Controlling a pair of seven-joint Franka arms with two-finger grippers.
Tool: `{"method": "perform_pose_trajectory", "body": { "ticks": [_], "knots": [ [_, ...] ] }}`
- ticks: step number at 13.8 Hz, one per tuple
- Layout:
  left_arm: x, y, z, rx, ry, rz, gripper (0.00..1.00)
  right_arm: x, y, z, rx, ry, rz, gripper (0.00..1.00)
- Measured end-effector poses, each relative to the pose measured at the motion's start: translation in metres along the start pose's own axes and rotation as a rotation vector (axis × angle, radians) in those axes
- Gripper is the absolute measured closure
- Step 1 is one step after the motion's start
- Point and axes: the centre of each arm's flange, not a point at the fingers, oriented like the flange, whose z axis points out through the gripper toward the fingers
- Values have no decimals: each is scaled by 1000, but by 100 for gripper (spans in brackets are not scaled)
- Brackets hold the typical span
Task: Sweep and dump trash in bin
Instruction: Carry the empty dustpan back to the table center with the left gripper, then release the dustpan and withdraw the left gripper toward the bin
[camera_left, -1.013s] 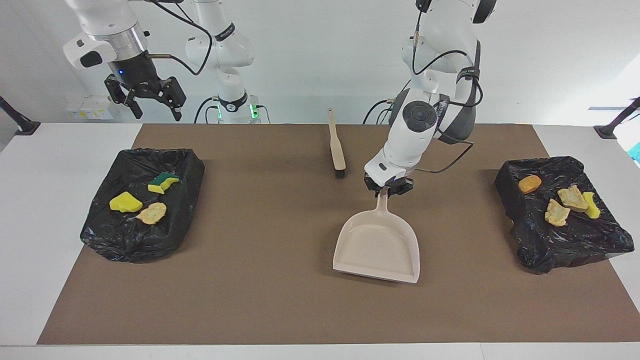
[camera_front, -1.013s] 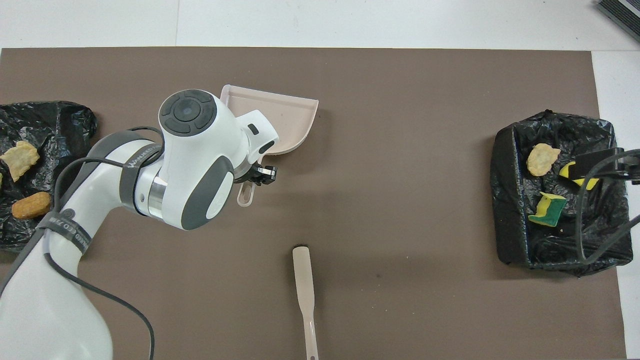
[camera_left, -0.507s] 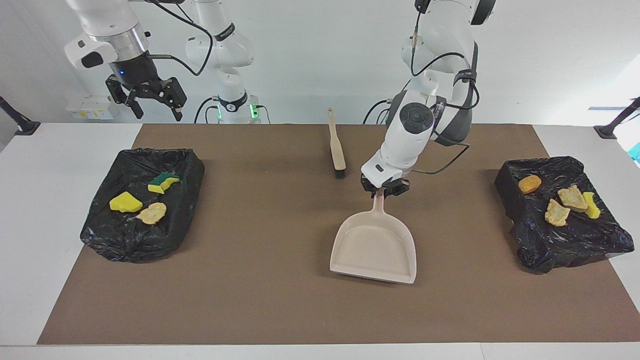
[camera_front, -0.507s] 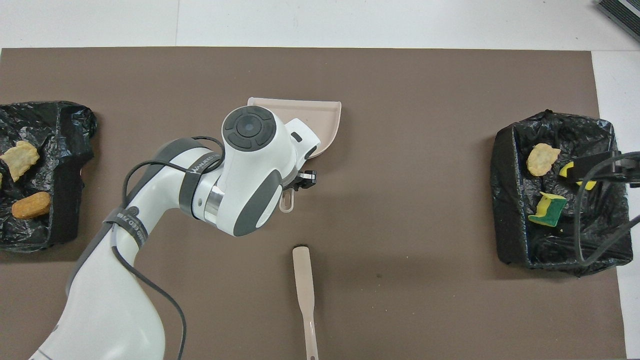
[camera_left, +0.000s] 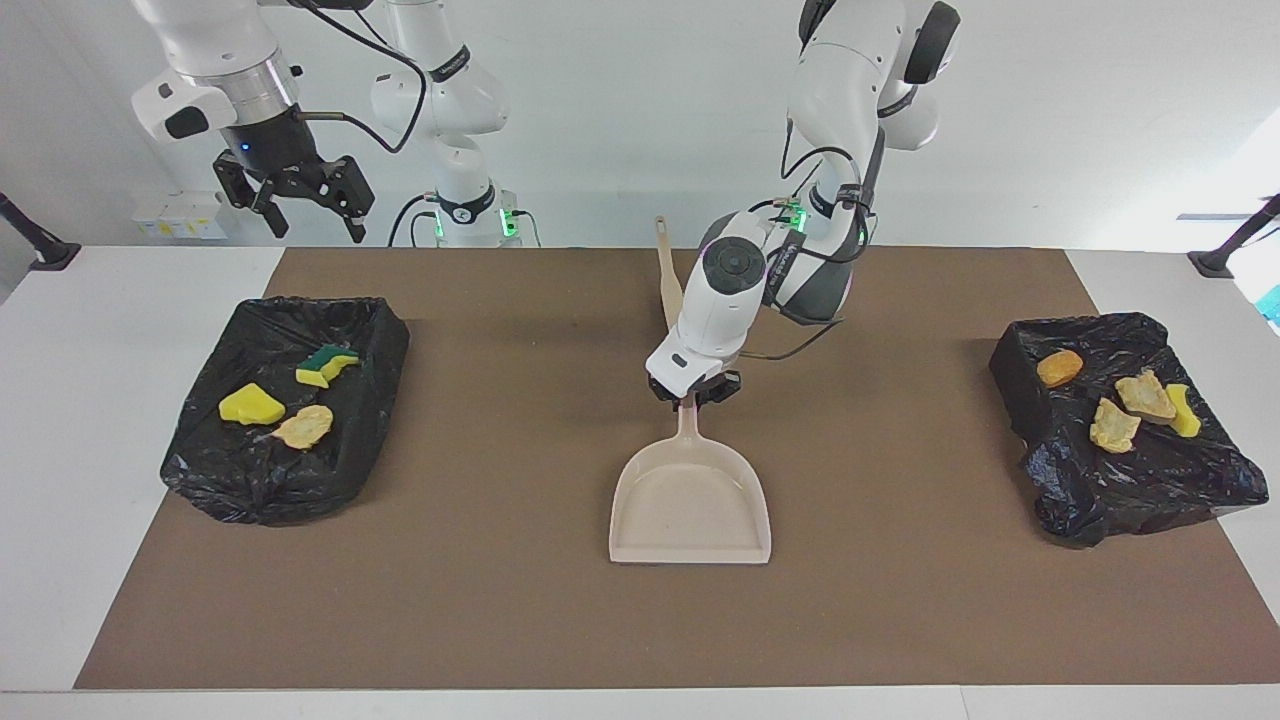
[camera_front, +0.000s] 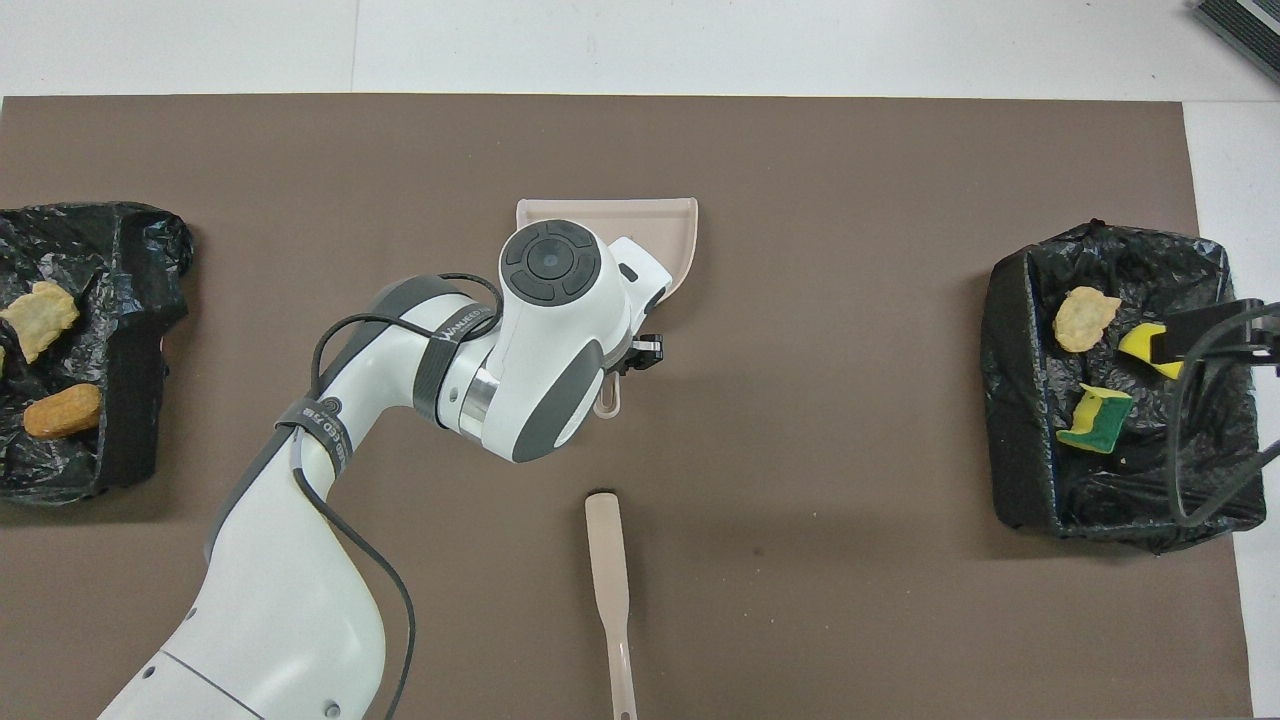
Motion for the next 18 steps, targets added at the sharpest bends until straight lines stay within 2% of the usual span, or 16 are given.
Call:
{"method": "perform_pose_trajectory", "body": {
  "ticks": [5,6,8,9,10,13,14,18],
  "knots": [
    [4,0,-11,-8,16,-4,69,0,-1,0,0,0,-1,0],
    [3,0,-15,-11,21,-3,63,0,-1,0,0,0,-1,0],
    [1,0,-29,-14,26,-4,45,0,-4,0,0,0,-7,0],
    [0,-3,-38,-14,29,-8,44,-1,-9,0,0,1,-17,0],
    [1,-8,-46,-13,31,-17,39,-1,-14,0,-1,1,-27,0],
    [15,-52,-81,-12,37,-84,4,0,-25,4,-4,-6,-48,0],
    [22,-72,-94,-14,43,-107,0,3,-25,7,-4,-11,-47,0],
    [37,-163,-151,-13,51,-65,0,12,-24,15,-3,-17,-31,0]
  ]
}}
